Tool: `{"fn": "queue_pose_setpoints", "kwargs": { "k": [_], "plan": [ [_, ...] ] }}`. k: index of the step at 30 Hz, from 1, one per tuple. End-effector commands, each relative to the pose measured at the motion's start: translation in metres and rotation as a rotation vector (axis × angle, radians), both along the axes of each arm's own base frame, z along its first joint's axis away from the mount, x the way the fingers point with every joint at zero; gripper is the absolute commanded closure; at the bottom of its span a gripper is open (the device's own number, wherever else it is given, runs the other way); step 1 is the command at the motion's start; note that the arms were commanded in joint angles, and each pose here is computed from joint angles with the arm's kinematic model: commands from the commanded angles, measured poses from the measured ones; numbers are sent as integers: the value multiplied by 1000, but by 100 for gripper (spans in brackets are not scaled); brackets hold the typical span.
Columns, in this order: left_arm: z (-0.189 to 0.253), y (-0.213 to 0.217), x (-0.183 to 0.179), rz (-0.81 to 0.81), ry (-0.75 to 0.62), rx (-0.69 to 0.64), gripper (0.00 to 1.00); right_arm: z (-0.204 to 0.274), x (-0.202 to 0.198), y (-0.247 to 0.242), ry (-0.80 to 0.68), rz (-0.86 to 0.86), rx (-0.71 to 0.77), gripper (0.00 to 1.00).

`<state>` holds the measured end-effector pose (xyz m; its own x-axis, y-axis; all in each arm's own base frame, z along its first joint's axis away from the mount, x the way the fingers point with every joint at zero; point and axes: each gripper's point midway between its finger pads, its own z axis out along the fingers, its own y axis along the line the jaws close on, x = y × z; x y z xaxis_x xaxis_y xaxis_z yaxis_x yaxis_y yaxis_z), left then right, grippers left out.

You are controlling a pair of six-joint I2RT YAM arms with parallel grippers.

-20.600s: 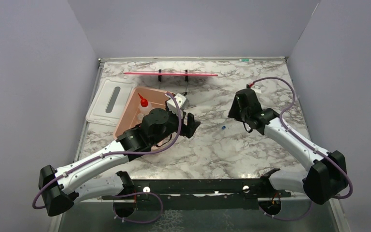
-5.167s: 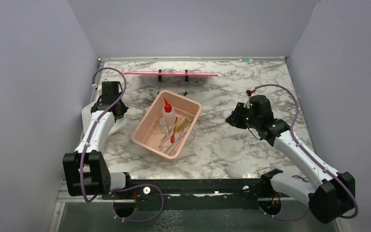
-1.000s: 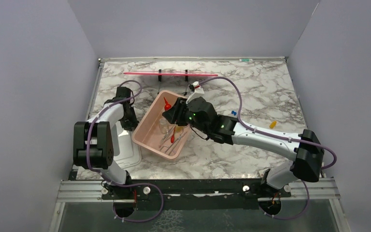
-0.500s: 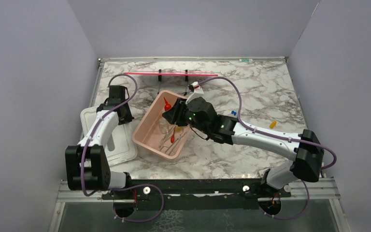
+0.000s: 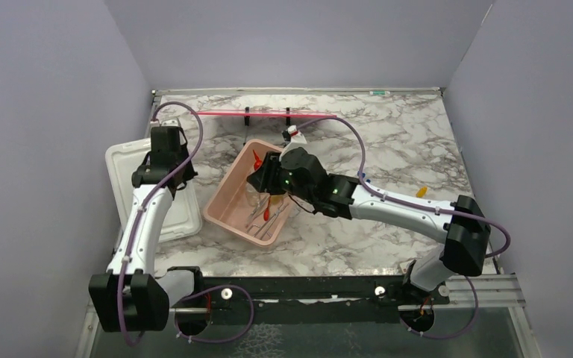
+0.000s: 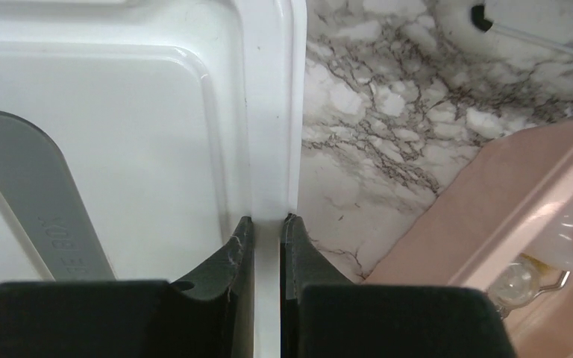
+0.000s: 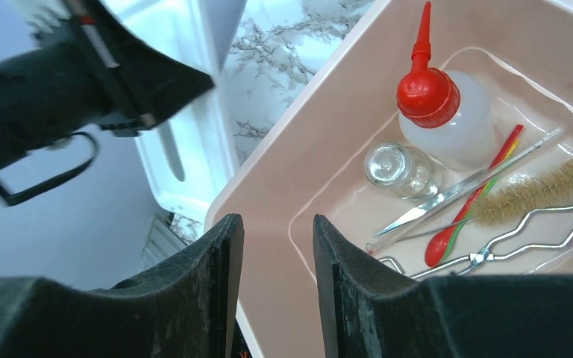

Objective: Organize the chemistry lab equipment

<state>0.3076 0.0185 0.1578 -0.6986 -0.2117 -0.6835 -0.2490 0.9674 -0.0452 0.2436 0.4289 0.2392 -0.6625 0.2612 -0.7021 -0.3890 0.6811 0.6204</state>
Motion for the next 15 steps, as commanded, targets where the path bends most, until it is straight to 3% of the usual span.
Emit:
{"fn": "queue_pose_setpoints", "kwargs": {
  "k": [1, 8, 15],
  "plan": [
    [73, 17, -9, 44, -173, 81, 100, 5, -2, 10, -15, 38, -12, 57],
    [129, 1, -24, -31, -285, 29, 100, 17, 0, 7, -37, 28, 1, 57],
    [157, -50, -33, -239, -332, -145, 100, 39, 11, -20, -108, -69, -27, 56]
  ]
}}
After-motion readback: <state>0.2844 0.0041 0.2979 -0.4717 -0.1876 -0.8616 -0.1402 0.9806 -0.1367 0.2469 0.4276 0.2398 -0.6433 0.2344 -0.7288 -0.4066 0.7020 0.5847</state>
